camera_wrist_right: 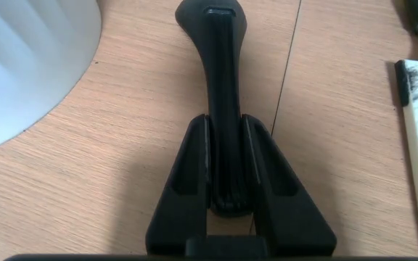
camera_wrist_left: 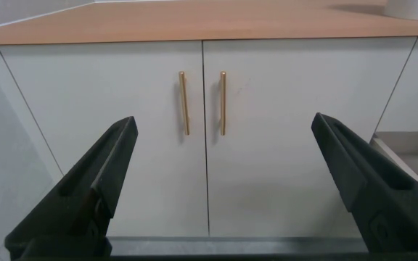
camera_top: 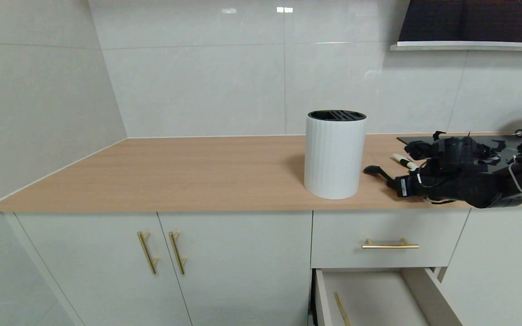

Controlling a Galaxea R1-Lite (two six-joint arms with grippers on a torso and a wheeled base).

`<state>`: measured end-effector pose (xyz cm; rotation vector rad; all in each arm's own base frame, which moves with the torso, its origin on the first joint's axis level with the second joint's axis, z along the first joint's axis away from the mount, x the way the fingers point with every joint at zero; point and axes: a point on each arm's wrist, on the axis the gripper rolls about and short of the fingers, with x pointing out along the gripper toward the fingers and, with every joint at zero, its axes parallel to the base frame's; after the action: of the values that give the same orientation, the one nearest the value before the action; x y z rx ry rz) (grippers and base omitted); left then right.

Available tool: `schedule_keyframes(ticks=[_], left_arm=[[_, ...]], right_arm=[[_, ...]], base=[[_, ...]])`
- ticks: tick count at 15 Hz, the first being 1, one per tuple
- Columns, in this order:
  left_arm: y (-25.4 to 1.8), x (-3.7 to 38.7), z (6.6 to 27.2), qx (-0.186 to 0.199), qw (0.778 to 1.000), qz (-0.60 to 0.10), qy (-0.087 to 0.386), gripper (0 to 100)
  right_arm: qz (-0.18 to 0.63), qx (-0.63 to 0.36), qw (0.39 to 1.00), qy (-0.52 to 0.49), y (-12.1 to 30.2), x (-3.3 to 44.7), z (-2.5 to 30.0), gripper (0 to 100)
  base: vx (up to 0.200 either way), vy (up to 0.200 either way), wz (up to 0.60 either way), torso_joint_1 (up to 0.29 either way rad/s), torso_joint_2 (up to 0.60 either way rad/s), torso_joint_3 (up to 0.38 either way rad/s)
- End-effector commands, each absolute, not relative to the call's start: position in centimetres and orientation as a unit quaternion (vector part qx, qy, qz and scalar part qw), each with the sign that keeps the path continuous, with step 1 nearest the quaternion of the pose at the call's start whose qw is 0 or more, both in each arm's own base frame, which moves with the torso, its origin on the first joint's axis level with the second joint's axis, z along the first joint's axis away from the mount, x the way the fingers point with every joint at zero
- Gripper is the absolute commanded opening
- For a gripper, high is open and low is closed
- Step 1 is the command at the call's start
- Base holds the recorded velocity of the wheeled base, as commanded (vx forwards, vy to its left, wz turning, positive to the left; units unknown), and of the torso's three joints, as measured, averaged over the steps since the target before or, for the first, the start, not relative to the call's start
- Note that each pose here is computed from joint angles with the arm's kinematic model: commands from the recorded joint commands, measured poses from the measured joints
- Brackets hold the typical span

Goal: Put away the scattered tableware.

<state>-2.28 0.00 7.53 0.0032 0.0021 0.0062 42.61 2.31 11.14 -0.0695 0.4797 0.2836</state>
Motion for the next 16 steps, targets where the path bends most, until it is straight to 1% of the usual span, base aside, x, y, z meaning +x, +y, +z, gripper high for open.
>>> schedule_keyframes(ticks=[1,3,4,6,7,8,10,13,16], left_arm=[[0.0,-2.3,7.5,0.002,1.000,0.004,0.001,100],[0.0,-2.3,7.5,0.002,1.000,0.003,0.001,100],[0.0,-2.3,7.5,0.002,1.000,0.002,0.001,100],[0.0,-2.3,7.5,0.002,1.000,0.003,0.001,100],[0.0,-2.3,7.5,0.002,1.000,0.003,0.001,100],[0.0,-2.3,7.5,0.002,1.000,0.002,0.001,100],[0.0,-2.3,7.5,0.002,1.000,0.002,0.001,100],[0.0,-2.3,7.5,0.002,1.000,0.003,0.001,100],[0.0,-2.3,7.5,0.002,1.000,0.004,0.001,100]], right_arm=[[0.141,-0.035,0.961,0.236,2.4,42.6,11.2,0],[0.140,-0.032,0.963,0.229,2.5,42.3,12.0,0],[0.139,-0.026,0.965,0.223,2.5,41.8,13.0,0],[0.142,-0.009,0.967,0.213,3.0,39.6,15.1,0],[0.142,-0.007,0.967,0.212,3.0,38.9,15.5,0],[0.138,-0.003,0.967,0.214,3.0,36.8,16.3,0],[0.138,0.010,0.961,0.238,3.2,34.2,17.1,0],[0.134,0.077,0.943,0.294,3.8,29.8,19.5,0],[0.145,0.081,0.941,0.296,3.7,25.4,20.1,0]], base=[[0.000,0.000,0.00,0.000,0.00,0.000],[0.000,0.000,0.00,0.000,0.00,0.000],[0.000,0.000,0.00,0.000,0.00,0.000],[0.000,0.000,0.00,0.000,0.00,0.000],[0.000,0.000,0.00,0.000,0.00,0.000],[0.000,0.000,0.00,0.000,0.00,0.000],[0.000,0.000,0.00,0.000,0.00,0.000],[0.000,0.000,0.00,0.000,0.00,0.000],[0.000,0.000,0.00,0.000,0.00,0.000]])
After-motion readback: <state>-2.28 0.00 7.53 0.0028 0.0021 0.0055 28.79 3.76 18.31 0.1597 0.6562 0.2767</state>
